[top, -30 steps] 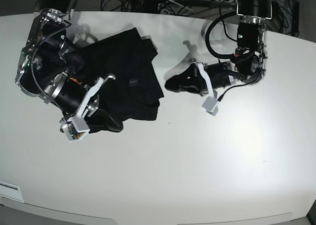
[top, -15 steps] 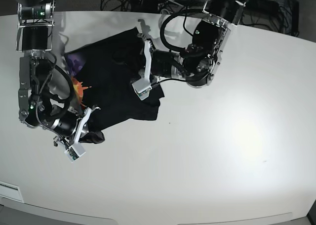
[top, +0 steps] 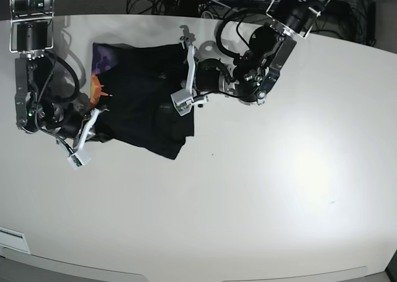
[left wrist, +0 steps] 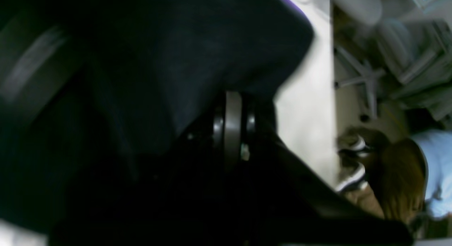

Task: Fold the T-shirt properly
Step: 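Flip the folded bundle over with both grippers, showing the printed graphic, then push the folded shirt's sides square with both grippers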

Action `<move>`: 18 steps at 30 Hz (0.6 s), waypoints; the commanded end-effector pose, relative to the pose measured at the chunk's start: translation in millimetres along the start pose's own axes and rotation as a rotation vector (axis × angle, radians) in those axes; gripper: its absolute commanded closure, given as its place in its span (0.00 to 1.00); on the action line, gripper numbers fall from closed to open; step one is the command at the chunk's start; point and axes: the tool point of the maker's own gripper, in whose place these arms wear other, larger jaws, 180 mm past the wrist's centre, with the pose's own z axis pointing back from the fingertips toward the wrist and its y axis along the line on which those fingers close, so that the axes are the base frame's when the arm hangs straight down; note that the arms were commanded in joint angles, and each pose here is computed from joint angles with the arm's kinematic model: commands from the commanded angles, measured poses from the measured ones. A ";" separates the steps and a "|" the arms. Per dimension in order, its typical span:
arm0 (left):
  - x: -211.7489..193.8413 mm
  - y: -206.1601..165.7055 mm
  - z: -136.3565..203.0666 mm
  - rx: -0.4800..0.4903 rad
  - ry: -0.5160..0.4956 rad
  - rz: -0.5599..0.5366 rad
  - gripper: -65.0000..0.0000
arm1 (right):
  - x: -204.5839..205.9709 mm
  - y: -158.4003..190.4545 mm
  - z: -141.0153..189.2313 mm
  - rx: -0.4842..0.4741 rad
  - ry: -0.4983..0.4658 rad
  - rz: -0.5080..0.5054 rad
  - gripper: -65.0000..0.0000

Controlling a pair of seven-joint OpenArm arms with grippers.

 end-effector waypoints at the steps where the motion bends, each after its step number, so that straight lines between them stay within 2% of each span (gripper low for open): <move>1: -49.1 42.4 22.2 0.153 0.238 -0.054 1.00 | 3.4 -6.5 13.5 -0.014 -0.019 0.001 1.00; 3: -54.9 69.3 38.1 0.220 0.236 -0.065 1.00 | -14.1 -8.0 25.2 -0.016 -0.025 -0.068 1.00; 6: -48.6 103.9 56.9 0.306 0.201 -0.108 1.00 | -34.4 -7.6 45.1 -0.018 -0.085 -0.180 1.00; 12: -9.2 140.5 68.6 0.409 0.020 -0.214 1.00 | -79.1 20.0 57.2 -0.019 -0.155 -0.368 1.00; 14: 3.7 144.1 68.1 0.420 -0.041 -0.252 1.00 | -89.1 34.9 55.7 -0.013 -0.172 -0.411 1.00; 18: 19.7 143.5 57.3 0.401 -0.065 -0.288 1.00 | -88.4 63.3 51.8 0.012 -0.206 -0.427 1.00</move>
